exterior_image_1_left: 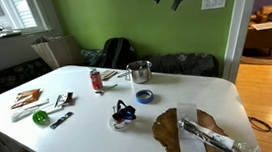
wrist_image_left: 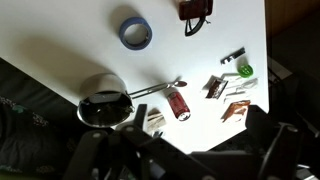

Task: Put the blue masking tape in the silver pot

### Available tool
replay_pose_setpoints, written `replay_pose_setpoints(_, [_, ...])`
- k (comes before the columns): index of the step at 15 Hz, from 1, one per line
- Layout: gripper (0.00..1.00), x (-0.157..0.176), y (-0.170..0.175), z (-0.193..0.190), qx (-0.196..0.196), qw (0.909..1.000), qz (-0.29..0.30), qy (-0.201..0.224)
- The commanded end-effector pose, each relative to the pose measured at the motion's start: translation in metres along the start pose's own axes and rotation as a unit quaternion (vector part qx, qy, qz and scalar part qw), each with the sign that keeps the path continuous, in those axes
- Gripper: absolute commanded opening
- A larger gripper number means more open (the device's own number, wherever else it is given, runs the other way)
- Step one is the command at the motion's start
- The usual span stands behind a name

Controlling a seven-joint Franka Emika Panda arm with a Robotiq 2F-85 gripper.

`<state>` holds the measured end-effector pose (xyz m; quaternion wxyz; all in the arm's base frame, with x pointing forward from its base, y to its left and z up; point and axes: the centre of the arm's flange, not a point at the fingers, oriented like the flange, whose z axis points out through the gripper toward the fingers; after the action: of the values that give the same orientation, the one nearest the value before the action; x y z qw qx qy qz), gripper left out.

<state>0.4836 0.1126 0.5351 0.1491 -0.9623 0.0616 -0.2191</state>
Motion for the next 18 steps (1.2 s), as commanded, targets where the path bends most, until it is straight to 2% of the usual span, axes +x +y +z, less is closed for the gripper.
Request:
replay_pose_setpoints(1, [1.00,0.002,0.017,0.039,-0.042,0.9988,0.016,-0.018])
replay_pose_setpoints(3, [1.00,0.000,0.042,0.082,-0.087,0.9951,0.028,-0.039])
replay_pose_setpoints(5, [1.00,-0.001,0.059,0.108,-0.113,0.9914,0.035,-0.055])
replay_pose_setpoints(9, [1.00,-0.005,0.080,0.150,-0.143,0.9854,0.045,-0.081])
replay_pose_setpoints(17, [1.00,-0.009,0.082,0.144,-0.134,0.9864,0.042,-0.085])
replay_pose_setpoints(18, [1.00,-0.009,0.083,0.153,-0.144,0.9845,0.042,-0.090])
